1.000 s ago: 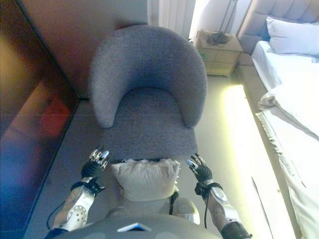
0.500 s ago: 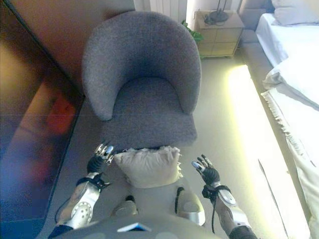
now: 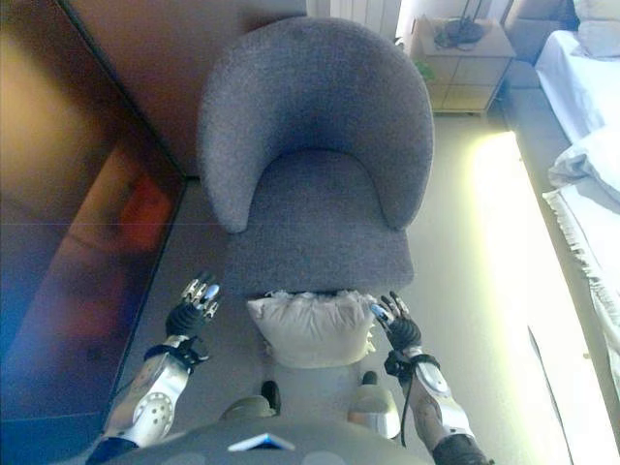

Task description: Pick up the cushion and take it to the sofa

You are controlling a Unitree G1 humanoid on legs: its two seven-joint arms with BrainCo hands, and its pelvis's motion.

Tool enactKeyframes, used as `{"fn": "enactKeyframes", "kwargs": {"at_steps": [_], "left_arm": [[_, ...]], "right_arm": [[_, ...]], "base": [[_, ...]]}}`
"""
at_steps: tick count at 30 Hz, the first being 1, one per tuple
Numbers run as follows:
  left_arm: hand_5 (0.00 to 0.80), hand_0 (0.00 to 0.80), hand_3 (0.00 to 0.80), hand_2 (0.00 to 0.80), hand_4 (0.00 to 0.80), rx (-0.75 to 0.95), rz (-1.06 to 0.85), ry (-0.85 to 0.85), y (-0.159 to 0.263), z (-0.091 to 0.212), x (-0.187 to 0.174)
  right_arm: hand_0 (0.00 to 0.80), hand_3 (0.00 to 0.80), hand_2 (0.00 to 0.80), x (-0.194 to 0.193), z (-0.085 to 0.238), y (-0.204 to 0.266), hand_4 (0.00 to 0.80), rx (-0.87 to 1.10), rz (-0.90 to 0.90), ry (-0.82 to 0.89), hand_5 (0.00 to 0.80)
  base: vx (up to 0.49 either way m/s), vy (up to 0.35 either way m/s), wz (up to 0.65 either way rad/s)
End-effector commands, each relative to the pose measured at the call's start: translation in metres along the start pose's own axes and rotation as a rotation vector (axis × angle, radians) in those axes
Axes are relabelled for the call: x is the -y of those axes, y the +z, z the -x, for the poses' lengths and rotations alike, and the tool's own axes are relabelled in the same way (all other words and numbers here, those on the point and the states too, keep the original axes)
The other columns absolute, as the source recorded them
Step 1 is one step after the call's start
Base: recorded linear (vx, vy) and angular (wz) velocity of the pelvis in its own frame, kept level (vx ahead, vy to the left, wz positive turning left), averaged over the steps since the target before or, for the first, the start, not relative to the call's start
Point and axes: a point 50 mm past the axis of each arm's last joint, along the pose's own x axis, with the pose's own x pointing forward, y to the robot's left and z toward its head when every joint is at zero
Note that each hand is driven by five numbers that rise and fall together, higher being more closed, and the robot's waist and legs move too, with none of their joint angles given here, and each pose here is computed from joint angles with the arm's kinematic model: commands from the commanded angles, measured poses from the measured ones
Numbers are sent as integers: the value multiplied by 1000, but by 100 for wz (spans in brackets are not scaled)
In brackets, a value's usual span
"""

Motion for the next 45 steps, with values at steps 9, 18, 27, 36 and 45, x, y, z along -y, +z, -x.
{"fn": "enactKeyframes", "kwargs": {"at_steps": [9,18,27,36,45], "left_arm": [[0,0,0,0,0,124,-259,-13,40,-14,-22],[0,0,0,0,0,52,-230,22,25,-21,-28],[0,0,0,0,0,-48,-194,2,-3,-24,-18],[0,0,0,0,0,-33,-164,-50,1,-33,-4],[0,0,0,0,0,-41,866,-543,-18,-20,41]], "right_arm": [[0,0,0,-7,-14,16,0,70,72,13,0],[0,0,0,-6,-22,21,0,10,158,-18,0],[0,0,0,-2,-22,17,0,15,294,-15,0],[0,0,0,-18,-21,17,0,47,82,43,0],[0,0,0,-72,-10,6,0,53,-943,675,0]], "base": [[113,-121,4],[143,-218,14],[38,-10,24],[36,52,5],[23,-13,-1]]}}
